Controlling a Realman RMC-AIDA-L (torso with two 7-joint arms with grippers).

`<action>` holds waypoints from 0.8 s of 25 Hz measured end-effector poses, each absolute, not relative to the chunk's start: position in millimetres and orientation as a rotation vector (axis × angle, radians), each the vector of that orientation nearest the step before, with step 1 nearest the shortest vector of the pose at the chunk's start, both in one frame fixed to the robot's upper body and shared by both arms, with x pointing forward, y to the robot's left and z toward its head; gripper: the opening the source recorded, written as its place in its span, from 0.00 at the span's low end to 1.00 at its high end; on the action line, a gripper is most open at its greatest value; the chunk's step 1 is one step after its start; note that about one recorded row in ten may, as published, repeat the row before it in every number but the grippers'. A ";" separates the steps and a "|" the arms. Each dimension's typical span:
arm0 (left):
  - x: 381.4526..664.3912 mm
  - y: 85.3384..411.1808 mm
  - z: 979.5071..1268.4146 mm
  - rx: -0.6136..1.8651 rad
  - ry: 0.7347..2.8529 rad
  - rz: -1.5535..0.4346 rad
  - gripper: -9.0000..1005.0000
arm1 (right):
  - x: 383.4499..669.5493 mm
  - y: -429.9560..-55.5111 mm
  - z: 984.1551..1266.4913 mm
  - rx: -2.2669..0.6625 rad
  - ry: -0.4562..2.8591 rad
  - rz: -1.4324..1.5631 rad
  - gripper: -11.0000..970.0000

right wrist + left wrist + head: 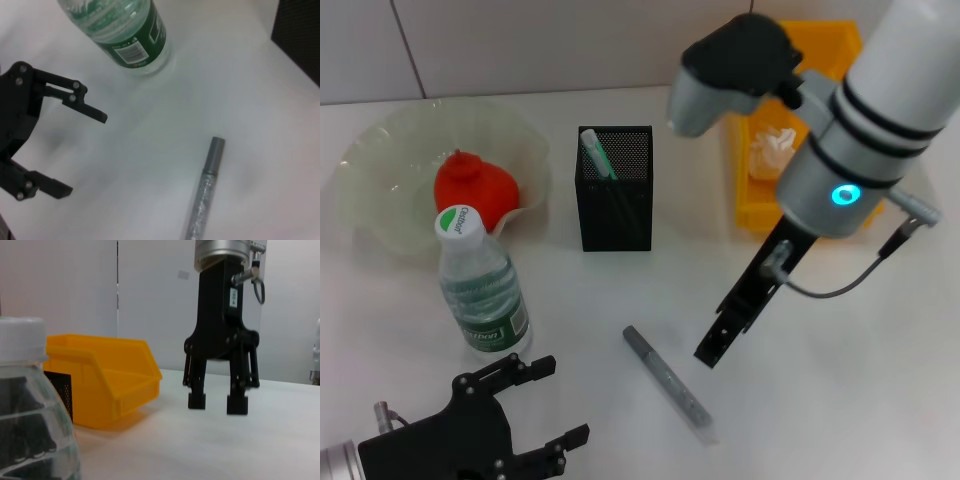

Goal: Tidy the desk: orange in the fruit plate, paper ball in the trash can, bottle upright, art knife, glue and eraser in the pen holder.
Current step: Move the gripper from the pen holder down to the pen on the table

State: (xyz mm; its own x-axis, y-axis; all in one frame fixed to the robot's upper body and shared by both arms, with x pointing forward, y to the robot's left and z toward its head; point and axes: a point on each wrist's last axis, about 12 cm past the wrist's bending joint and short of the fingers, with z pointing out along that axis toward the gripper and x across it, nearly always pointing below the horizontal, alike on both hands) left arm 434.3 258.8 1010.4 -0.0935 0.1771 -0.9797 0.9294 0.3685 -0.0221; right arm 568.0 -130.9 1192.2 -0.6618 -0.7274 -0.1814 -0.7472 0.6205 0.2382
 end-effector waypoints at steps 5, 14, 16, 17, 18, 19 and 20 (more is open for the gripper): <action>436.6 261.6 1009.9 1.018 1.558 -0.845 0.78 | 565.3 -114.0 1182.6 -1.240 2.798 0.412 0.81; 441.4 264.2 1008.0 0.989 1.578 -0.781 0.78 | 564.1 -101.0 1158.3 -1.103 2.884 0.552 0.81; 443.6 264.9 1009.2 0.979 1.564 -0.757 0.78 | 565.0 -102.6 1150.8 -1.072 2.903 0.565 0.81; 444.4 264.7 1009.3 0.981 1.560 -0.750 0.78 | 565.1 -103.0 1149.2 -1.069 2.904 0.560 0.81; 445.2 264.4 1009.3 0.988 1.557 -0.743 0.78 | 564.8 -103.2 1148.6 -1.077 2.897 0.545 0.81; 445.9 264.2 1009.4 0.992 1.554 -0.740 0.78 | 564.1 -103.1 1149.3 -1.092 2.882 0.521 0.81; 446.8 263.9 1009.8 0.997 1.551 -0.738 0.78 | 563.2 -102.8 1151.1 -1.112 2.860 0.491 0.81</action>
